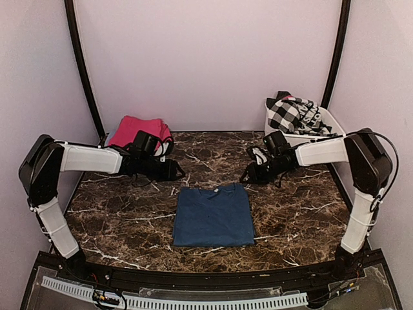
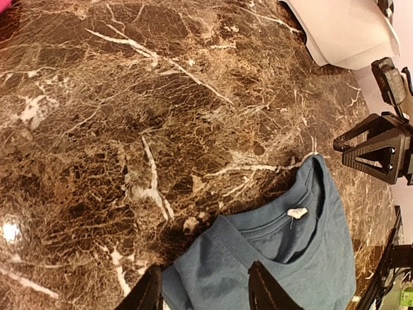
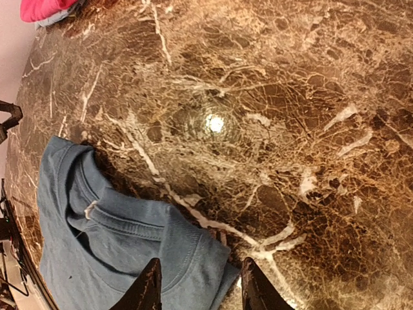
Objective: Fold and stack the mixed laundry pile
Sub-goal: Adjust the square-folded T-shirt at the center of the board.
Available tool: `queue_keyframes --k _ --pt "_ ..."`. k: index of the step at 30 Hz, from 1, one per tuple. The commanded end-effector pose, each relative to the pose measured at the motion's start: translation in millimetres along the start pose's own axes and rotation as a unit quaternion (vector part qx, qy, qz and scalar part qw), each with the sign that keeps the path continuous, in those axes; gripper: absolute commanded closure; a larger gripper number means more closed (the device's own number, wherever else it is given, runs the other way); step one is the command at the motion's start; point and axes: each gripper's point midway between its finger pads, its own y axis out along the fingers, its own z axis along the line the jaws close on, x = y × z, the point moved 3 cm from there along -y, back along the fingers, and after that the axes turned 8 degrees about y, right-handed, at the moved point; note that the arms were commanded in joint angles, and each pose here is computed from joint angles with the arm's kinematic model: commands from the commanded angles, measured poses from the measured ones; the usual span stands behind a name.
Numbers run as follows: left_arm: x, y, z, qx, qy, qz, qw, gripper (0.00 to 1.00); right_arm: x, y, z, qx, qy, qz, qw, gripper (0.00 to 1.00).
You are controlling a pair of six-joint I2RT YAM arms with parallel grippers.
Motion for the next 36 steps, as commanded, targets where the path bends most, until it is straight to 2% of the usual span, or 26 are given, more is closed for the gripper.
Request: queue_keyframes --k 1,13,14,16,18,20,21,25,30,33,36 --pt "3.7 10.7 -2.2 -0.013 0.029 0.025 0.999 0.56 8.1 11.3 -3.6 -0.002 -0.024 0.005 1.0 0.61" --pt "-30.2 52.1 -0.4 -0.061 0.023 0.105 0.992 0.55 -0.3 34.2 -7.9 0.023 -0.036 0.04 0.998 0.62" --pt "-30.9 52.9 -1.0 -0.063 0.025 0.107 0.992 0.56 -0.6 35.5 -8.1 0.025 -0.036 0.041 0.998 0.63" --pt "-32.1 53.2 -2.4 -0.064 0.03 0.11 0.991 0.64 -2.2 36.3 -9.4 0.023 -0.035 0.044 0.998 0.68" --pt "-30.2 50.4 -2.8 -0.061 0.036 0.104 0.992 0.83 -1.2 34.7 -10.6 0.017 -0.035 0.041 0.998 0.77" --pt "-23.0 43.8 -4.1 -0.055 0.043 0.082 0.994 0.97 1.5 30.7 -10.1 0.01 -0.035 0.033 0.999 0.92" --pt "-18.7 37.4 -5.7 -0.055 0.043 0.064 0.996 0.99 3.5 27.5 -8.9 0.008 -0.035 0.028 0.999 1.0" --pt "1.5 19.5 -12.5 -0.056 0.058 -0.011 0.997 1.0 12.6 12.2 -5.6 -0.006 -0.037 -0.003 0.999 1.0" --pt "11.0 10.4 -10.6 -0.043 0.076 -0.062 0.994 1.0 18.6 -2.0 -6.1 -0.012 -0.034 -0.043 0.998 1.0" --pt "10.7 14.7 -3.1 -0.025 0.076 -0.072 0.994 1.0 23.9 0.3 -5.3 -0.009 -0.036 -0.049 0.998 1.0" --pt "5.6 28.9 9.3 0.0 0.068 -0.053 0.996 0.99 28.0 11.1 -9.8 -0.014 -0.037 -0.045 0.998 1.0"
